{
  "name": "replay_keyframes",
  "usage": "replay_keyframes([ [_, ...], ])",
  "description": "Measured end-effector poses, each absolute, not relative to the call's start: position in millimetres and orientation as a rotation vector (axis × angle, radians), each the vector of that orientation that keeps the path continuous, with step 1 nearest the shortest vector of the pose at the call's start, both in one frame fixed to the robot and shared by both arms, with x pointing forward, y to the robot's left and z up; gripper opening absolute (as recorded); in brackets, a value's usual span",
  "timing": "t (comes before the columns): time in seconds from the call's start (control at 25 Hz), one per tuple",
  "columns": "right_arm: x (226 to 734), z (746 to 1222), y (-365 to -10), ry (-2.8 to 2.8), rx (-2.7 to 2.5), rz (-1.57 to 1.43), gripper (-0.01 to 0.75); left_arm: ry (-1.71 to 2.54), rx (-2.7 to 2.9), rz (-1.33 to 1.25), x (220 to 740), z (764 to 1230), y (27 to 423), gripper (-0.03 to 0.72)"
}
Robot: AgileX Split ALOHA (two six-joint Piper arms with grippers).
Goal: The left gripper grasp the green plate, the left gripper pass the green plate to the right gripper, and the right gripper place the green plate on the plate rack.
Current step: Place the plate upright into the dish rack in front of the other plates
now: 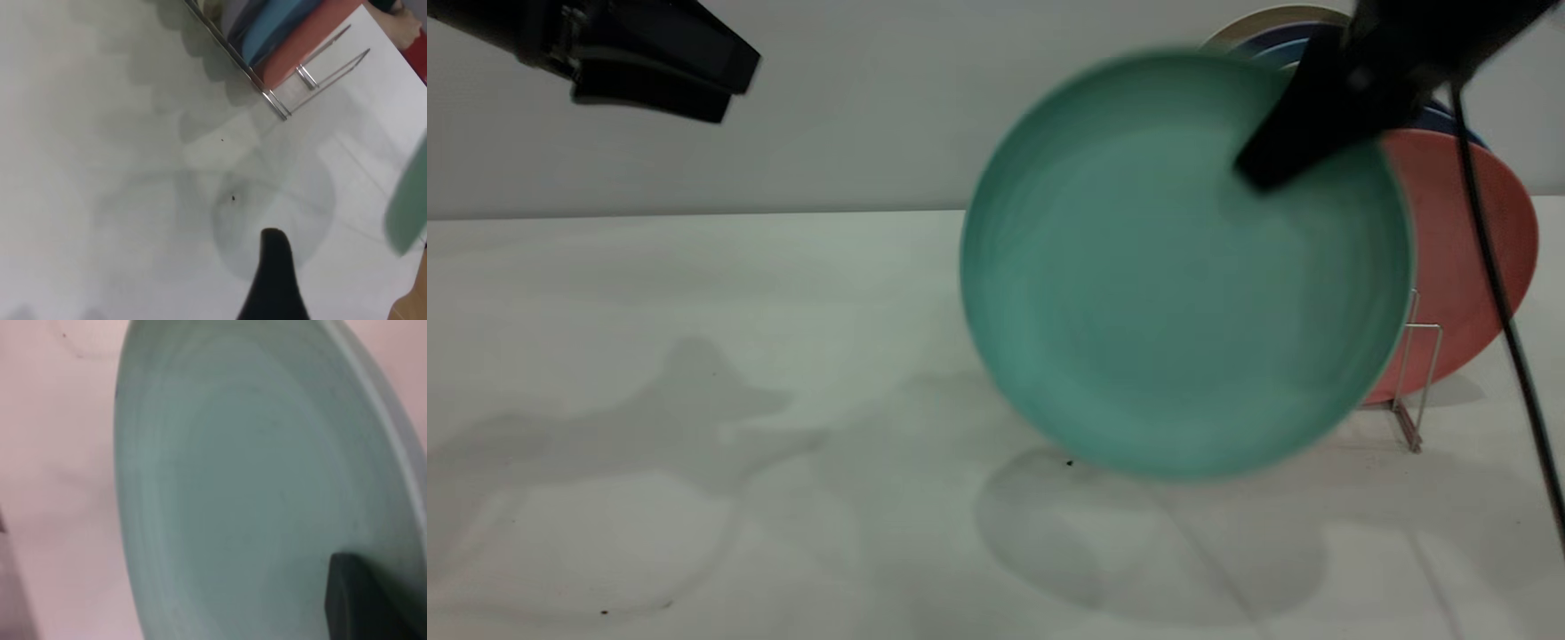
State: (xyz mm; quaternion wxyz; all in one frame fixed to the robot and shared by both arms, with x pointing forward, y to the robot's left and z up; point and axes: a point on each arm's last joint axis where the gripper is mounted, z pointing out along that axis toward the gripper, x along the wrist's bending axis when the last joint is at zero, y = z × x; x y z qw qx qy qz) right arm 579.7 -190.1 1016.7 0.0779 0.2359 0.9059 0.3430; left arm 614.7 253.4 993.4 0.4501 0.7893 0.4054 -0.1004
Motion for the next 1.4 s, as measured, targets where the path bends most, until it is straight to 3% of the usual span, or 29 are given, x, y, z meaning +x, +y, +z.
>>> replay_keyframes([
  [0.32,563,1081,-206,2.413,-0.009,0.789,0.092,1.002,1.953,-0.249,614,993,253,0.591],
  [0.8,588,1058,-263,2.382,0.245,0.653,0.092,1.002,1.953,-0.248,614,993,254,0.589],
  [1.04,585,1032,-267,2.432,0.257,0.642,0.092,1.004,1.954,-0.243,615,993,254,0.589],
  [1.4,595,1030,-264,2.34,0.263,0.7,0.092,1.005,1.957,-0.243,615,993,254,0.589],
])
